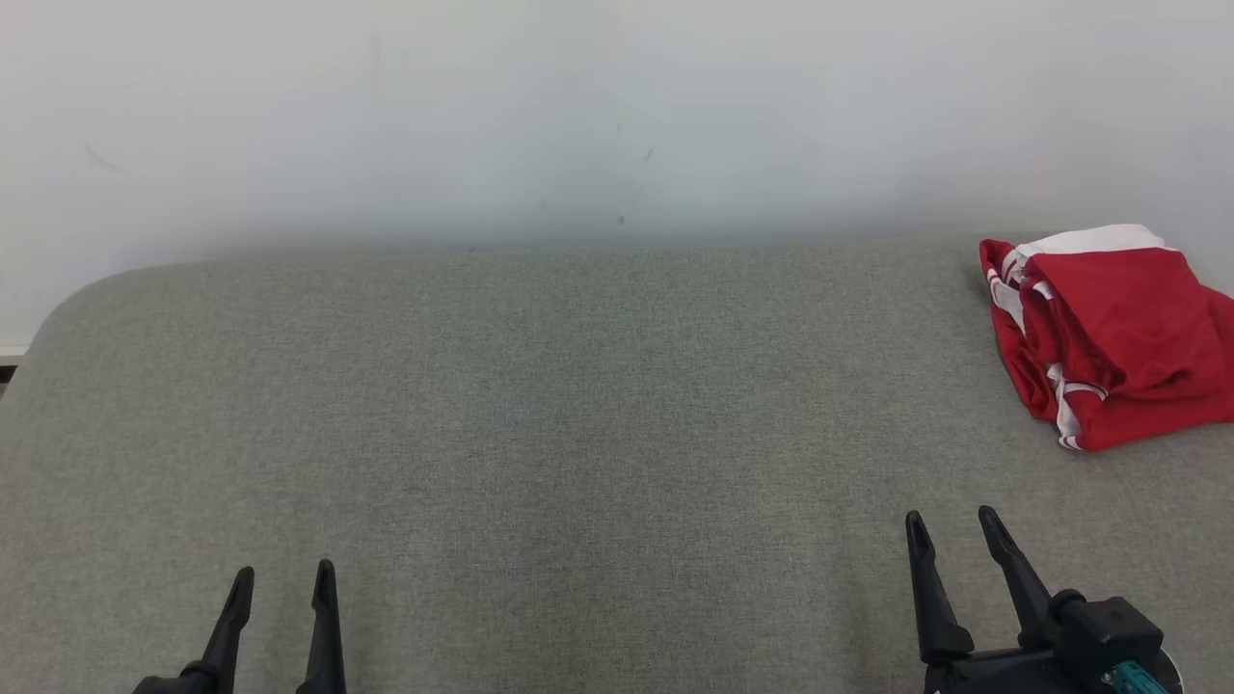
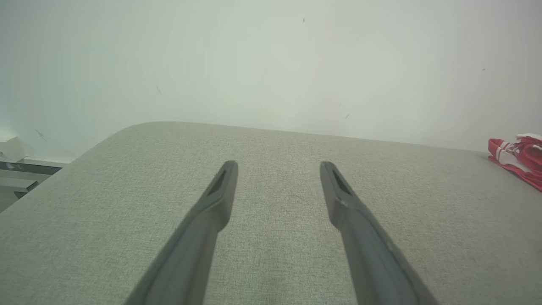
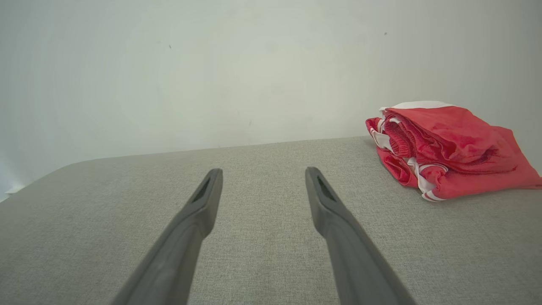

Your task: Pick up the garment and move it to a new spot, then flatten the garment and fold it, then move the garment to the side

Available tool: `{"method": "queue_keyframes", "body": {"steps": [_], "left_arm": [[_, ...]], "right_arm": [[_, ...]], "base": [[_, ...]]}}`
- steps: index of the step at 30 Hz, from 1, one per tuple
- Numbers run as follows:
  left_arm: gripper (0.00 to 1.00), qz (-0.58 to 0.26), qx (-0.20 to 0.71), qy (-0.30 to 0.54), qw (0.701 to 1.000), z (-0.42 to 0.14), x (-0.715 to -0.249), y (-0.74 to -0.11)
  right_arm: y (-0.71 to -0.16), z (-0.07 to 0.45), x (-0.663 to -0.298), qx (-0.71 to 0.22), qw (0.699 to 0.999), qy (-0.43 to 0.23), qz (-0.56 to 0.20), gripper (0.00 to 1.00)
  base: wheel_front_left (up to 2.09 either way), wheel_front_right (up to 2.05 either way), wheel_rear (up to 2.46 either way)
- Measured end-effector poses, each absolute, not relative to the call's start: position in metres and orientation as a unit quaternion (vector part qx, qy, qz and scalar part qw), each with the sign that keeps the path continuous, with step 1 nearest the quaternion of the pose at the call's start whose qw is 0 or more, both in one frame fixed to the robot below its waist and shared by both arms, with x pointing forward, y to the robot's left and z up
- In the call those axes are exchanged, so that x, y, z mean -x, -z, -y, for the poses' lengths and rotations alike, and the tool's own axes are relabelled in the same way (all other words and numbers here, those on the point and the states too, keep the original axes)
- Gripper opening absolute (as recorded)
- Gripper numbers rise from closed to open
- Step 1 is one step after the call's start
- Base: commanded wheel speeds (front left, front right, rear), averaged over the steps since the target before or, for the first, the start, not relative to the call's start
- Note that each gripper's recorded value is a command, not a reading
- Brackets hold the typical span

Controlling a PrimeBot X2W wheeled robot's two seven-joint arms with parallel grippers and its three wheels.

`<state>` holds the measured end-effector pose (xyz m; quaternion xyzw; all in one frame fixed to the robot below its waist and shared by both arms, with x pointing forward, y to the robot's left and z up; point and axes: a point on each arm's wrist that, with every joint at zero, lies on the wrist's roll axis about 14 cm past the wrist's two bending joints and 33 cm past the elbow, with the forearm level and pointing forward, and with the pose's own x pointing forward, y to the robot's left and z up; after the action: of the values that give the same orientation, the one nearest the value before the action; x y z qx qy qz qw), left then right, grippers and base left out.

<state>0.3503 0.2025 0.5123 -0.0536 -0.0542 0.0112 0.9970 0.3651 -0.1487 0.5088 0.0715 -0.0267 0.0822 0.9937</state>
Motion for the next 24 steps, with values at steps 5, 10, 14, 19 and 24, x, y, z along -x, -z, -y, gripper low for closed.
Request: {"method": "queue_keyframes", "body": {"steps": [5,10,14,19,24], "left_arm": [[0.0,0.042,0.057,-0.011,0.997,-0.201,-0.349,-0.504],[0.0,0.011,0.072,-0.017,0.997,-0.201,-0.344,-0.486],[0.0,0.0,0.11,-0.027,0.994,-0.204,-0.344,-0.481],[0.0,-0.001,0.155,-0.035,0.987,-0.207,-0.347,-0.481],[0.0,-0.006,0.2,-0.042,0.979,-0.208,-0.348,-0.48]], "right_arm": [[-0.501,0.15,-0.363,-0.072,0.994,-0.079,0.014,0.0],[-0.479,0.152,-0.354,-0.083,0.994,-0.072,-0.022,0.0],[-0.478,0.156,-0.354,-0.12,0.99,-0.062,-0.027,0.0],[-0.477,0.16,-0.356,-0.166,0.984,-0.049,-0.032,0.0],[-0.479,0.164,-0.359,-0.208,0.977,-0.038,-0.033,0.0]], "base": [[0.0,0.0,0.0],[0.0,0.0,0.0],[0.0,0.0,0.0],[0.0,0.0,0.0],[0.0,0.0,0.0]]}}
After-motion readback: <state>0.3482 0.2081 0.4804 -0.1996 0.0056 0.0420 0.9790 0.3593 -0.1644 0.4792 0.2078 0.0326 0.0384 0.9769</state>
